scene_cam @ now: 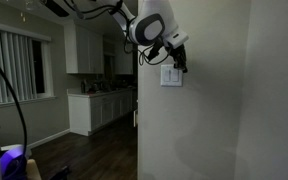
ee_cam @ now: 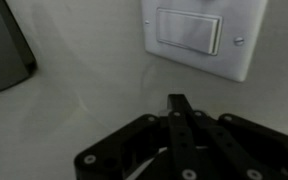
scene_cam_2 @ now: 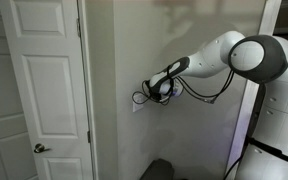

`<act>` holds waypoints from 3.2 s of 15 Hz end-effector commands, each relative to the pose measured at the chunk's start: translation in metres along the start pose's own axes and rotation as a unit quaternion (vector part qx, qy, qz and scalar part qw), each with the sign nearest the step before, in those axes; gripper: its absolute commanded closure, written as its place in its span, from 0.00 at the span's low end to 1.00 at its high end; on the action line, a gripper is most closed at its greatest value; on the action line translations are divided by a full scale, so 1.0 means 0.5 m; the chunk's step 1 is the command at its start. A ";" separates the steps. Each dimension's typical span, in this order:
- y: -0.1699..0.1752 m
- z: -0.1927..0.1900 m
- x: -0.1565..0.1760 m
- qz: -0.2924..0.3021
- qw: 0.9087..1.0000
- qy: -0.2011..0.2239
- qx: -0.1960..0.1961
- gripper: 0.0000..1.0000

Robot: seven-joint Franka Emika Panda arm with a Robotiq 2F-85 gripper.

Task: Turn on the right light switch

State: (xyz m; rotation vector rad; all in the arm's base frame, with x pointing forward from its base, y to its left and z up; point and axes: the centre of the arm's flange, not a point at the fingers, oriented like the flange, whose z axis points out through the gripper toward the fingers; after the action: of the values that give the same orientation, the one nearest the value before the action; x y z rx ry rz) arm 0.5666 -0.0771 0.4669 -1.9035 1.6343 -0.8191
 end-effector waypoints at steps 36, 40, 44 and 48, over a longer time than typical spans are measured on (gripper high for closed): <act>-0.056 0.021 -0.117 0.025 1.000 -0.010 -0.013 1.00; -0.052 0.015 -0.119 0.026 0.999 -0.010 -0.017 1.00; -0.032 -0.019 -0.094 0.024 0.999 0.010 -0.027 1.00; -0.017 -0.032 -0.069 0.041 0.998 0.014 -0.037 1.00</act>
State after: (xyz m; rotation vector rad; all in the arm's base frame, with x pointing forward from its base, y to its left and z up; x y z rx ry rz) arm 0.5748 -0.0436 0.4755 -1.8959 1.7282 -0.7777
